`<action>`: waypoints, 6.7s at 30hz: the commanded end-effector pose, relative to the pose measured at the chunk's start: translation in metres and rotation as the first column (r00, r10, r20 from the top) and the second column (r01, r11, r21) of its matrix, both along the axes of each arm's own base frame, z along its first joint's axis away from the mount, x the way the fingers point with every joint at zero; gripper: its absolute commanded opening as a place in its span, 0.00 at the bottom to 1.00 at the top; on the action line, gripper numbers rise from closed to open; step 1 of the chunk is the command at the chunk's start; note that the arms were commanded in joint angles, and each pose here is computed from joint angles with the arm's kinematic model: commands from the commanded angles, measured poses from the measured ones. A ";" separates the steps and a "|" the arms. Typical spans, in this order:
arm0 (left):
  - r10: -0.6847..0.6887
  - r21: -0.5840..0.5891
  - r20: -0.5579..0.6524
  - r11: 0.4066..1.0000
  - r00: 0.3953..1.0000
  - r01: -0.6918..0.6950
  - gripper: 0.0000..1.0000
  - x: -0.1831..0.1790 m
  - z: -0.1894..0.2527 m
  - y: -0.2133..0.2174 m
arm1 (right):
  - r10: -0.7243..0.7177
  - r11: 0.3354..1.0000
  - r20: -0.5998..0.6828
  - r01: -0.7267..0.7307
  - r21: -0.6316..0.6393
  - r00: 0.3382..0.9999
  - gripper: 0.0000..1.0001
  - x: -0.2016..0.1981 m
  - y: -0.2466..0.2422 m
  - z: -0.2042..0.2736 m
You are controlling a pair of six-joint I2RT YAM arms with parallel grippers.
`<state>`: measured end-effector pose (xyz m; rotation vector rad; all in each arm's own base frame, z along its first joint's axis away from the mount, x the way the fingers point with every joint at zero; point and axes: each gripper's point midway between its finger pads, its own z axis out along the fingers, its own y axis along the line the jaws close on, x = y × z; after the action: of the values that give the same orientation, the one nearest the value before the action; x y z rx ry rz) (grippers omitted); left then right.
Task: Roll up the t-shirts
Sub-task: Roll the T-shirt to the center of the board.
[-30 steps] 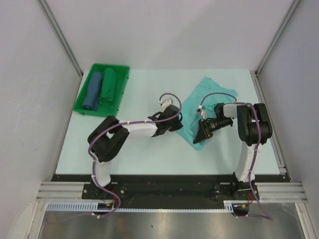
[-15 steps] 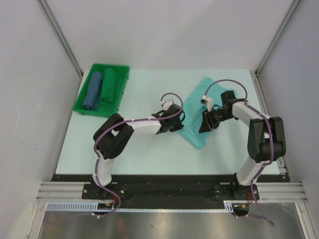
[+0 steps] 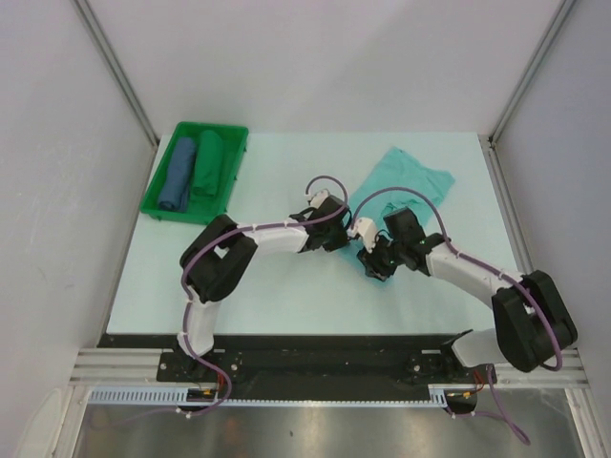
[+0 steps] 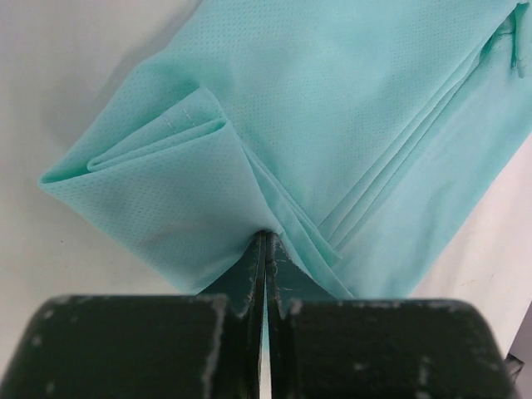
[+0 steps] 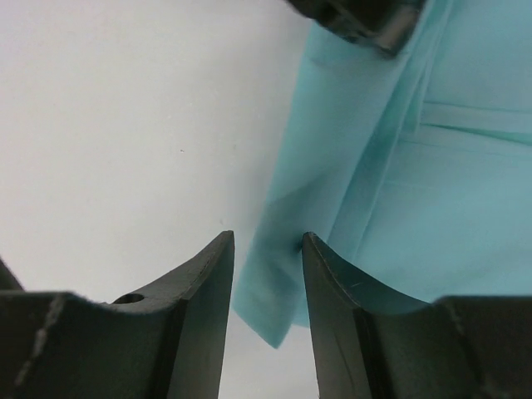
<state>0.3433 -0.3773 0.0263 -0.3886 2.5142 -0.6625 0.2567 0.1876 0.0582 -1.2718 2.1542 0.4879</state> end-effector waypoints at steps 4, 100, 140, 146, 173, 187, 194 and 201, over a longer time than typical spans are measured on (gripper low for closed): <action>0.000 -0.005 -0.067 1.000 0.998 0.000 0.01 -0.002 -0.013 0.000 | 0.006 0.999 0.313 0.005 -0.034 0.950 0.45 0.015 0.019 0.025; 0.018 -0.144 0.046 0.989 0.999 -0.011 0.44 0.021 0.043 0.011 | 0.059 0.994 -0.412 -0.014 0.111 0.909 0.22 -0.016 -0.042 -0.048; 0.428 0.165 -0.086 0.897 0.900 -0.411 0.00 -0.002 -0.001 0.049 | -0.018 0.988 -0.350 0.070 0.137 0.937 0.41 0.011 -0.057 -0.032; 0.404 0.211 -0.134 0.904 0.905 -0.372 0.00 -0.012 0.003 0.049 | -0.129 0.985 -0.071 0.136 0.104 0.989 0.61 0.034 -0.059 0.003; 0.334 0.200 -0.208 0.935 0.919 -0.294 0.00 -0.012 0.000 0.049 | 0.026 0.950 0.499 0.134 -0.283 0.866 0.66 0.026 0.027 -0.016; 0.298 0.120 -0.189 0.953 0.936 -0.279 0.00 -0.005 0.006 0.049 | -0.048 0.993 0.209 0.069 -0.095 0.977 0.32 0.019 0.017 -0.017; 0.267 0.011 -0.112 0.963 0.957 -0.268 0.30 0.006 0.026 0.047 | -0.018 0.997 -0.086 0.024 0.073 0.996 0.24 0.006 0.017 -0.013; 0.252 -0.103 0.068 0.964 0.965 -0.245 0.74 0.017 0.073 0.056 | -0.024 0.977 -0.328 0.091 0.192 0.944 0.22 0.009 0.009 -0.020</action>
<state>0.3390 -0.3187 0.0387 -0.7626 2.5041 -0.5272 0.2830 0.1897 0.0332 -1.1277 2.2596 0.6470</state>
